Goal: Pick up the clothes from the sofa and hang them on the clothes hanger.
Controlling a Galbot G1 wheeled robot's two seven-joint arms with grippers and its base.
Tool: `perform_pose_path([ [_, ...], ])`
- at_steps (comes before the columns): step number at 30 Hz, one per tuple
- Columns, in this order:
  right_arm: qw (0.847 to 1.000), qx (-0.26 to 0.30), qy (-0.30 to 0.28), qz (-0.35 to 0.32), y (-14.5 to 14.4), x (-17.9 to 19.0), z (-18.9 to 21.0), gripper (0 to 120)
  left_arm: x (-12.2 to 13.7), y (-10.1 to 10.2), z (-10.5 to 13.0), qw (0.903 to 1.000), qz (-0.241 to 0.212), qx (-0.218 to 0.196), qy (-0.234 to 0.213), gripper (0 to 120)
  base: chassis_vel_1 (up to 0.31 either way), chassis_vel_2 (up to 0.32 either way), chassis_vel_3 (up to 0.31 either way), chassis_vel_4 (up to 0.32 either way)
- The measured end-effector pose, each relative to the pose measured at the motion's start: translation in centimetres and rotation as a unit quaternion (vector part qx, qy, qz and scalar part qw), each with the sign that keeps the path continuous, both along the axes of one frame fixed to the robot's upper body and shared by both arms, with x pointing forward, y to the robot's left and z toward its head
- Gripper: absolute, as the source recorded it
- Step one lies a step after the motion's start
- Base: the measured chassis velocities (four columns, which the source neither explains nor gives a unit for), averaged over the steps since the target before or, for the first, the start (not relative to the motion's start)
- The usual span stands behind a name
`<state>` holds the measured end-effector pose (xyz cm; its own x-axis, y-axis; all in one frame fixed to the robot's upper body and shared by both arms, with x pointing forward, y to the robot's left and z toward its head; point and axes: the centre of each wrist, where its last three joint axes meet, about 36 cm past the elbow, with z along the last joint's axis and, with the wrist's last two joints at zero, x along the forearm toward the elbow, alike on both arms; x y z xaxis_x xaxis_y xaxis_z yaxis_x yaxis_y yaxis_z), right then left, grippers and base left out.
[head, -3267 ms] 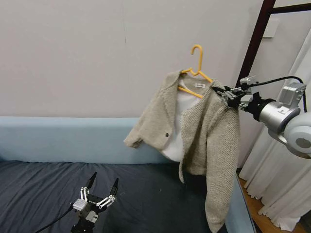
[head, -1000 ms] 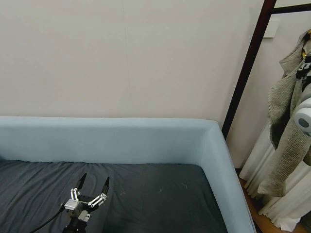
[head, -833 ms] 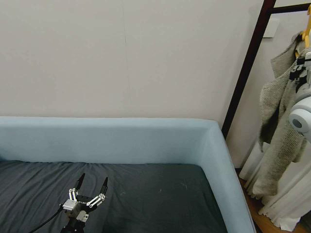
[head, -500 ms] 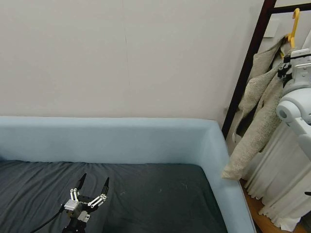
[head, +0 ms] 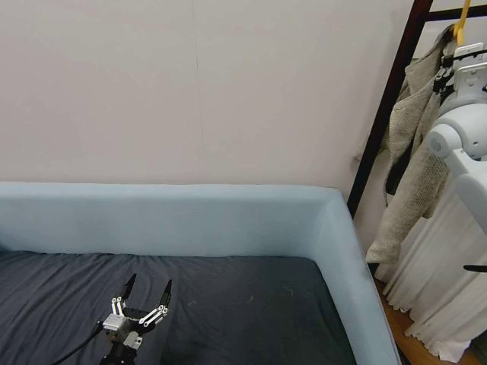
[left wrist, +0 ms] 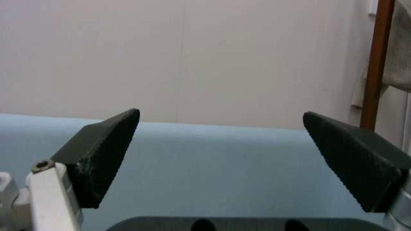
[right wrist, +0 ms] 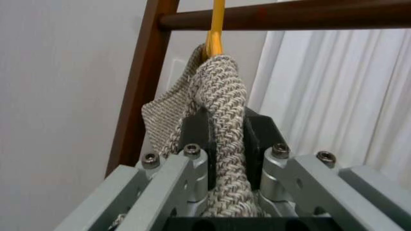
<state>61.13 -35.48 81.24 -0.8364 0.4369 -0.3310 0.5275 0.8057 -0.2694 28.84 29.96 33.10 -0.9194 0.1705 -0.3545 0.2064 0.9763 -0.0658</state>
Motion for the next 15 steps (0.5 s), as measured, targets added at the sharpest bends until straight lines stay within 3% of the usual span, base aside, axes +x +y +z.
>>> perform_pose_path([
  [15, 0.999, 0.039, 0.013, -0.001, 1.1, 4.9, 0.9, 10, -0.3, 0.9, -0.2, 1.0, 0.008, 0.003, 0.003, 100, 0.0, 0.0, 0.0, 0.0],
])
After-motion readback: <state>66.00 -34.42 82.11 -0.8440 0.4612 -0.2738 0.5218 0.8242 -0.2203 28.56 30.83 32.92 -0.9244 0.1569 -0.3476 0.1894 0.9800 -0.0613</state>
